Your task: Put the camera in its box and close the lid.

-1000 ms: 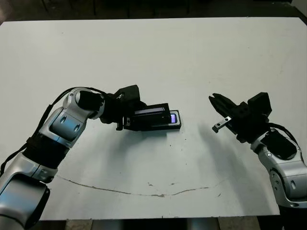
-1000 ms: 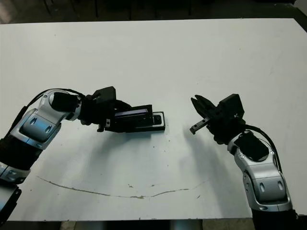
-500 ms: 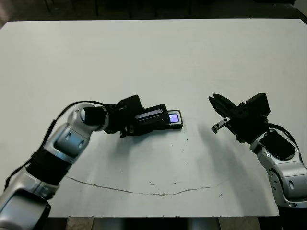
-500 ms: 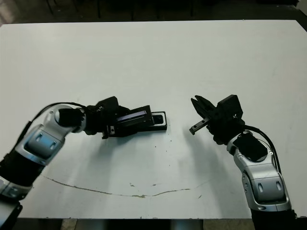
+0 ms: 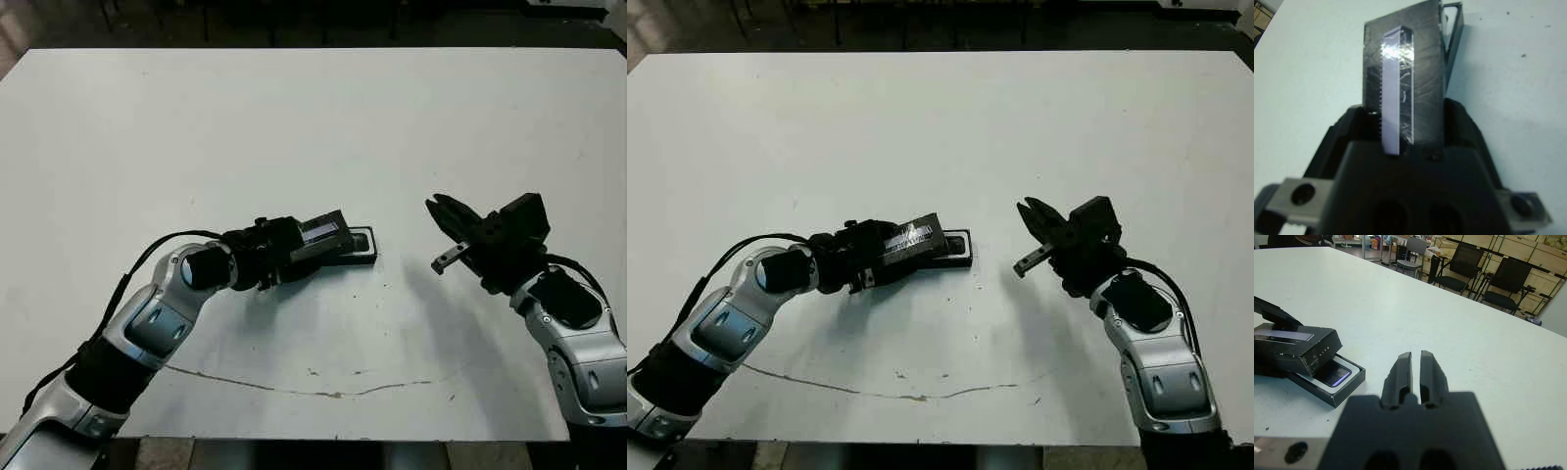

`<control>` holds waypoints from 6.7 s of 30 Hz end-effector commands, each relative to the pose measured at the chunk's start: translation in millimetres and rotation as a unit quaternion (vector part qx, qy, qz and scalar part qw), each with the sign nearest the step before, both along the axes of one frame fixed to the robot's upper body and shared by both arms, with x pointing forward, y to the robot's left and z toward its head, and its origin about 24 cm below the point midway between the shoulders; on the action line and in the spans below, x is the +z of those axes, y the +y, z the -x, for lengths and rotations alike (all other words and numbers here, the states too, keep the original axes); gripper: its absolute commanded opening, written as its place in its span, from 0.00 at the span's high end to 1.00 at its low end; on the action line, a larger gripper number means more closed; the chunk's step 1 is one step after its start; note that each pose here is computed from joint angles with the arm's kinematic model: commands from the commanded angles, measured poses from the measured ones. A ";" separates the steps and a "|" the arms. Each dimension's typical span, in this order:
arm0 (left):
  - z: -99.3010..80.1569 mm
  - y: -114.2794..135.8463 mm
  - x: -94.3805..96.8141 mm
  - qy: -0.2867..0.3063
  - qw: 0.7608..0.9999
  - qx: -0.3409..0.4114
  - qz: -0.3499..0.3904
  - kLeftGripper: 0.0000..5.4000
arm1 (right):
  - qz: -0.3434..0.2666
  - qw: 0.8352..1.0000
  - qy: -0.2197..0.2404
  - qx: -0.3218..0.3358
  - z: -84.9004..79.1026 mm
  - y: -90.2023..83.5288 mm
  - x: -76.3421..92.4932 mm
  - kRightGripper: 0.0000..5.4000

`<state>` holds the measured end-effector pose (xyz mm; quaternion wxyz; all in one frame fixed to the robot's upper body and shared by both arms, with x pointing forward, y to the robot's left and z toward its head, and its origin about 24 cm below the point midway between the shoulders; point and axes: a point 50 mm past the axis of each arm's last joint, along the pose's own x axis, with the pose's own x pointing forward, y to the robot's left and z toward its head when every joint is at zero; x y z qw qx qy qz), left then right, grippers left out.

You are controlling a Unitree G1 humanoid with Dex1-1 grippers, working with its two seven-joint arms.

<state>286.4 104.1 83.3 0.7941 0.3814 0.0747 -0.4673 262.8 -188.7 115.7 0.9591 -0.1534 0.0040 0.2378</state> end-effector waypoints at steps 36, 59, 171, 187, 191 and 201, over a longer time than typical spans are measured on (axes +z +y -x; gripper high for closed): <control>-42.6 25.9 -27.3 0.154 0.986 -0.057 -0.002 0.49 | 0.002 1.000 0.020 -0.004 9.3 -10.2 -3.8 1.00; -31.4 -27.2 -38.5 0.182 0.977 -0.108 0.038 0.49 | 0.012 1.000 0.021 -0.008 9.8 -12.4 -1.6 1.00; 12.2 -25.2 36.8 -0.021 0.874 0.221 0.433 0.50 | -0.004 1.000 0.004 -0.014 2.9 -11.5 -0.9 1.00; 25.9 -26.9 -46.1 0.133 0.914 0.305 0.233 0.99 | -0.017 1.000 0.006 -0.017 6.1 -8.5 -3.5 1.00; 32.7 -17.0 -56.1 0.168 0.908 0.325 0.205 0.99 | -0.017 1.000 0.009 -0.018 6.4 -7.8 -3.4 1.00; 42.5 -1.3 -42.8 0.140 0.912 0.288 0.255 0.99 | -0.015 1.000 0.002 -0.017 5.5 -5.8 -2.8 1.00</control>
